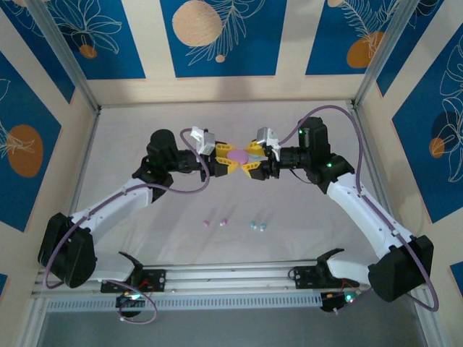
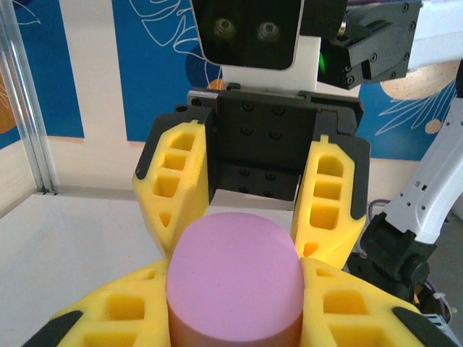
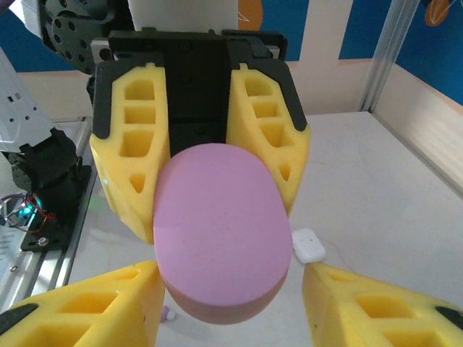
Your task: Insert wireless bluetooth earbuds into charging case
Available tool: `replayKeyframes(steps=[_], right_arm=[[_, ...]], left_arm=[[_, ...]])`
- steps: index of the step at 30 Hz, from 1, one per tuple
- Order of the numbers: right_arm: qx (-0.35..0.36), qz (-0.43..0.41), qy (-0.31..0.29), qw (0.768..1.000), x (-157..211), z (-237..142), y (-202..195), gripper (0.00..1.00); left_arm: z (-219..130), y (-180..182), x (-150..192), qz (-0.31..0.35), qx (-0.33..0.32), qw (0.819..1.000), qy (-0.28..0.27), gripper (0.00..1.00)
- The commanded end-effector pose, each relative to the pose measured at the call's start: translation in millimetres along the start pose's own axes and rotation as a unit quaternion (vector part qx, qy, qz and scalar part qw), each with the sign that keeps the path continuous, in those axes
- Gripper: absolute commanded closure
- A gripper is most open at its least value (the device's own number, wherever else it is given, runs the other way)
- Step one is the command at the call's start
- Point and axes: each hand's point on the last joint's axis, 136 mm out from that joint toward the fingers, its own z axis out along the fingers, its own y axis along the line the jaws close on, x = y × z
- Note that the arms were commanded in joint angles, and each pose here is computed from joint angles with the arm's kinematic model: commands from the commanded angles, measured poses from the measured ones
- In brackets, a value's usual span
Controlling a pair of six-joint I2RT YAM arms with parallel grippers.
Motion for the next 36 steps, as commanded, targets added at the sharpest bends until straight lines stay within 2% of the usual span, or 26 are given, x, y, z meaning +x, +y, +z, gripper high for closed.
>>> replayKeyframes(steps=[1, 5, 13, 15, 18, 19, 21, 23, 30, 36], right_arm=[[-0.015, -0.006, -0.02, 1.0, -20, -5, 6, 0.49], [-0.013, 0.0, -0.018, 1.0, -20, -3, 3, 0.52], [-0.01, 0.011, -0.01, 1.0, -15, -1, 0, 0.71], [-0.008, 0.017, -0.013, 1.0, -16, -4, -2, 0.76], [-0.012, 0.03, -0.028, 0.999, -20, -8, -3, 0.76], [-0.014, 0.031, -0.034, 0.999, -21, -10, -2, 0.77], [-0.013, 0.031, -0.043, 0.999, -22, -12, -1, 0.77], [-0.013, 0.028, -0.049, 0.998, -24, -15, 0, 0.77], [-0.026, 0.035, -0.062, 0.997, -27, -19, 5, 0.77], [-0.033, 0.04, -0.067, 0.996, -27, -19, 7, 0.77]], left_arm=[[1, -14, -18, 0.036, 0.023, 0.999, -0.007, 0.82], [4, -14, -16, 0.035, 0.025, 0.999, -0.001, 0.81], [5, -14, -18, 0.037, 0.026, 0.999, -0.004, 0.75], [5, -13, -18, 0.039, 0.021, 0.999, -0.003, 0.68], [4, -11, -14, 0.04, 0.015, 0.999, 0.003, 0.59], [4, -12, -14, 0.041, 0.015, 0.999, 0.004, 0.55], [4, -11, -11, 0.041, 0.013, 0.999, 0.009, 0.39], [2, -10, -8, 0.045, 0.005, 0.999, 0.011, 0.31], [2, -6, -15, 0.046, -0.003, 0.999, -0.015, 0.29], [5, -3, -25, 0.039, 0.0, 0.998, -0.042, 0.32]])
